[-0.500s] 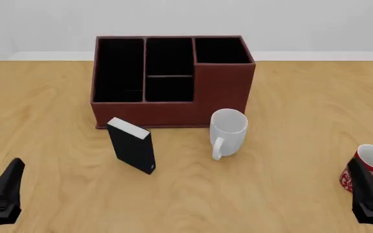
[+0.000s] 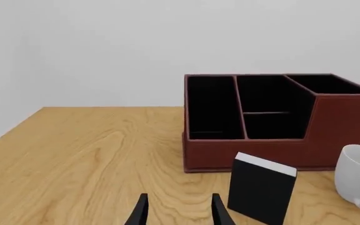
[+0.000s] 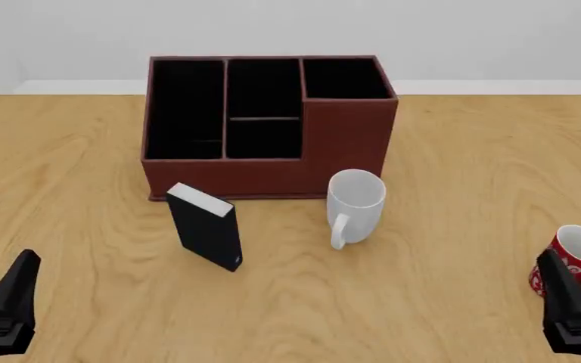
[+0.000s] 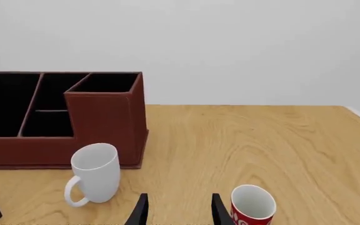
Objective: Pick up the red mug and place it to the right of the caddy.
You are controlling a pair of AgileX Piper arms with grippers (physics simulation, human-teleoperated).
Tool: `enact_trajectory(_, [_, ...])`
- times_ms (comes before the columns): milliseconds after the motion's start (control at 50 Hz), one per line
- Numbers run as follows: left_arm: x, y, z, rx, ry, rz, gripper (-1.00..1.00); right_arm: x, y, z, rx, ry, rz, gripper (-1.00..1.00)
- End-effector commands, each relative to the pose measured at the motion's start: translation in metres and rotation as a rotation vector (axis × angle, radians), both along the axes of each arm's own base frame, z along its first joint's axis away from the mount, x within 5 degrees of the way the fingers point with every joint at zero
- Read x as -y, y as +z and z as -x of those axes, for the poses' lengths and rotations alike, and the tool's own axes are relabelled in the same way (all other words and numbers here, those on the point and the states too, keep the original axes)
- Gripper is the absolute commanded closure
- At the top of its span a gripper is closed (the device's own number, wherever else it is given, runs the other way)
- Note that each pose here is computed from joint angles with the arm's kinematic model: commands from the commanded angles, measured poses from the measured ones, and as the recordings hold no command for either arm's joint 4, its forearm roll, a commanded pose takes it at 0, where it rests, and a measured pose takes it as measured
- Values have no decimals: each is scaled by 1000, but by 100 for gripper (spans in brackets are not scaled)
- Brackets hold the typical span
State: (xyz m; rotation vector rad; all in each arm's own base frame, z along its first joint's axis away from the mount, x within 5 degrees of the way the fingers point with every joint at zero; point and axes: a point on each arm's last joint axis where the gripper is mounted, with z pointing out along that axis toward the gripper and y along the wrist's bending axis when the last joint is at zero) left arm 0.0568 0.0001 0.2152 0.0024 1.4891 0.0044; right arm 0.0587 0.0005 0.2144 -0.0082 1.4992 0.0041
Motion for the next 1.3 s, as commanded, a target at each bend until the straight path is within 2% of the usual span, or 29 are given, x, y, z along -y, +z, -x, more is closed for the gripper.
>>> enact_trajectory(20, [0,-1,0,4,-2,4,-100,0,-1,-2,-9,3,-10,-100])
enact_trajectory(80, [0,-1,0,4,-2,5,-100,0,-2,-5,-19,-3,-8,-100])
enact_trajectory(100, [0,-1,0,4,-1,4,-100,0,-1,-7,-23,3,-28,-100])
enact_trajectory(160, [0,-1,0,4,-2,4,-100,0,0,-9,-24,-1,-23,-100])
enact_trajectory(180, [0,-1,0,4,-2,4,-100,0,5,-9,-24,-4,1,-100])
enact_trajectory(300, [0,-1,0,4,-1,4,-100,0,50,5,-5,-6,-1,-100])
enact_trajectory(380, [0,-1,0,4,-2,4,-100,0,86,21,26,1,-28,-100])
enact_trajectory(400, [0,-1,0,4,-1,4,-100,1,100,29,48,-10,-18,-100])
enact_trajectory(460, [0,-1,0,4,-1,4,-100,1,126,39,48,-60,8,-100])
enact_trajectory(500, [0,-1,0,4,-1,4,-100,1,142,48,60,-44,19,-100])
enact_trajectory(540, [0,-1,0,4,-1,4,-100,2,154,43,4,-104,97,-100])
enact_trajectory(560, [0,-1,0,4,-2,5,-100,2,158,45,2,-102,126,-100])
enact_trajectory(580, [0,-1,0,4,-2,4,-100,2,162,46,-5,-108,142,-100])
enact_trajectory(600, [0,-1,0,4,-2,4,-100,3,167,41,-44,-143,128,-100])
enact_trajectory(620, [0,-1,0,4,-2,4,-100,2,172,43,-52,-131,119,-100])
enact_trajectory(660, [0,-1,0,4,-2,4,-100,2,177,47,-55,-157,148,-100])
enact_trajectory(720, [0,-1,0,4,-2,4,-100,3,180,46,-91,-195,182,-100])
enact_trajectory(800, [0,-1,0,4,-1,4,-100,5,182,39,-146,-236,171,-100])
enact_trajectory(840, [0,-1,0,4,-2,4,-100,5,177,39,-167,-253,253,-100])
enact_trajectory(880, [0,-1,0,5,-2,4,-100,7,174,32,-211,-251,217,-100])
enact_trajectory(900, [0,-1,0,5,-2,4,-100,8,173,31,-218,-250,227,-100])
enact_trajectory(920, [0,-1,0,4,-1,4,-100,13,164,19,-280,-293,238,-100])
enact_trajectory(940, [0,-1,0,5,-1,4,-100,14,163,18,-284,-298,241,-100])
enact_trajectory(980, [0,-1,0,4,-1,4,-100,21,147,5,-355,-333,280,-100])
enact_trajectory(1040, [0,-1,0,4,-1,4,-100,25,139,-4,-396,-349,273,-100])
enact_trajectory(1060, [0,-1,0,4,-1,4,-100,29,129,-9,-436,-357,297,-100])
enact_trajectory(1300, [0,-1,0,4,-1,4,-100,39,103,-23,-518,-379,297,-100])
